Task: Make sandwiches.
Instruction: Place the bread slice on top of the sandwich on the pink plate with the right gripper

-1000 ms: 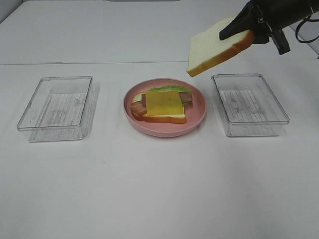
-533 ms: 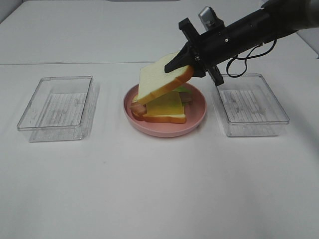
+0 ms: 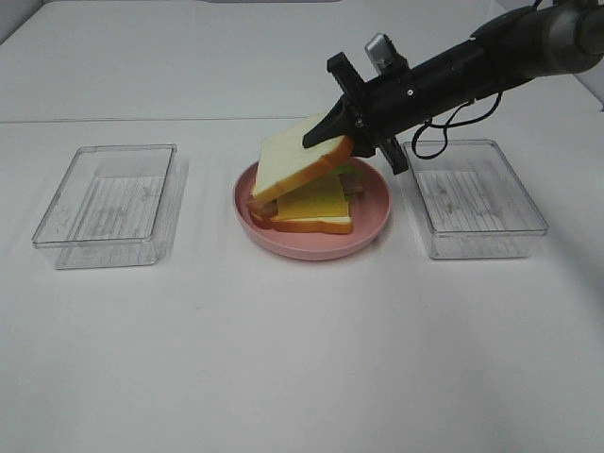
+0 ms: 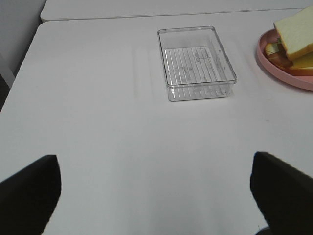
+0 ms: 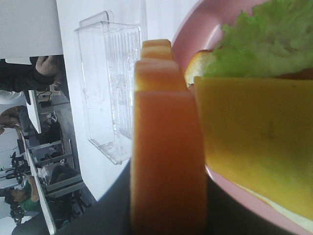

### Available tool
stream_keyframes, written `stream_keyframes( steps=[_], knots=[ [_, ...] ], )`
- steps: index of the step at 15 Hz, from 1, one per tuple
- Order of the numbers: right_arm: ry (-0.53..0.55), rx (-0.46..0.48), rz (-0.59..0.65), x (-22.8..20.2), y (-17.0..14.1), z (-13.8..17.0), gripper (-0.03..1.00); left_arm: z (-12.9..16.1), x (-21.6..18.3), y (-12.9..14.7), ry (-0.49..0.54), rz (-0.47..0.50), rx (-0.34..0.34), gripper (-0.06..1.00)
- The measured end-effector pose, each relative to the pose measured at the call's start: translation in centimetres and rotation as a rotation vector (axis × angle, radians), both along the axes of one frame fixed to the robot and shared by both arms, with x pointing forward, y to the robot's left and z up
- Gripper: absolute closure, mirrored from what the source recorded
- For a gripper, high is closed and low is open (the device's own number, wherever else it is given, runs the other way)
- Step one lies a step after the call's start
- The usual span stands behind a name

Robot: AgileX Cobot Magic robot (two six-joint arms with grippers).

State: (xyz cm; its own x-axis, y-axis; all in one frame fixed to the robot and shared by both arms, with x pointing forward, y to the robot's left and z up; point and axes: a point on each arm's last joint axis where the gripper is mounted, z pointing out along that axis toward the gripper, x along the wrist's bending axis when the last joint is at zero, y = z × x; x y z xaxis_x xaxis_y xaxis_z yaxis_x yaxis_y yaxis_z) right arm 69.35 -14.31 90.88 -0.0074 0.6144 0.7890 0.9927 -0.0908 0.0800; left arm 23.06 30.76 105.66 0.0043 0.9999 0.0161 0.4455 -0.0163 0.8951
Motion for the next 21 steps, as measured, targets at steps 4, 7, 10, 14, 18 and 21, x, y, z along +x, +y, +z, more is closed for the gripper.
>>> stream_keyframes(
  steps=[4, 7, 10, 14, 18, 21],
  knots=[
    [0.021, -0.011, 0.005, 0.0, 0.0, -0.9, 0.72, 0.0, 0.0, 0.0, 0.000, 0.000, 0.000, -0.03],
    [0.048, -0.053, 0.005, -0.2, -0.3, -1.2, 0.61, 0.0, 0.0, 0.0, 0.000, 0.001, 0.001, -0.03],
    [0.053, -0.068, 0.014, -0.3, -0.3, -1.3, 0.29, 0.0, 0.0, 0.0, 0.000, 0.001, 0.001, -0.03],
    [-0.001, -0.159, 0.051, -0.6, -0.9, 0.5, 0.23, 0.0, 0.0, 0.0, 0.000, 0.001, 0.001, -0.03],
    [-0.055, -0.317, 0.075, -1.1, -2.1, 3.0, 0.23, 0.0, 0.0, 0.0, 0.000, 0.001, 0.001, -0.03],
    [-0.110, -0.502, 0.032, -1.6, -3.8, 6.1, 0.20, 0.0, 0.0, 0.0, 0.000, 0.001, 0.001, -0.03]
  ],
)
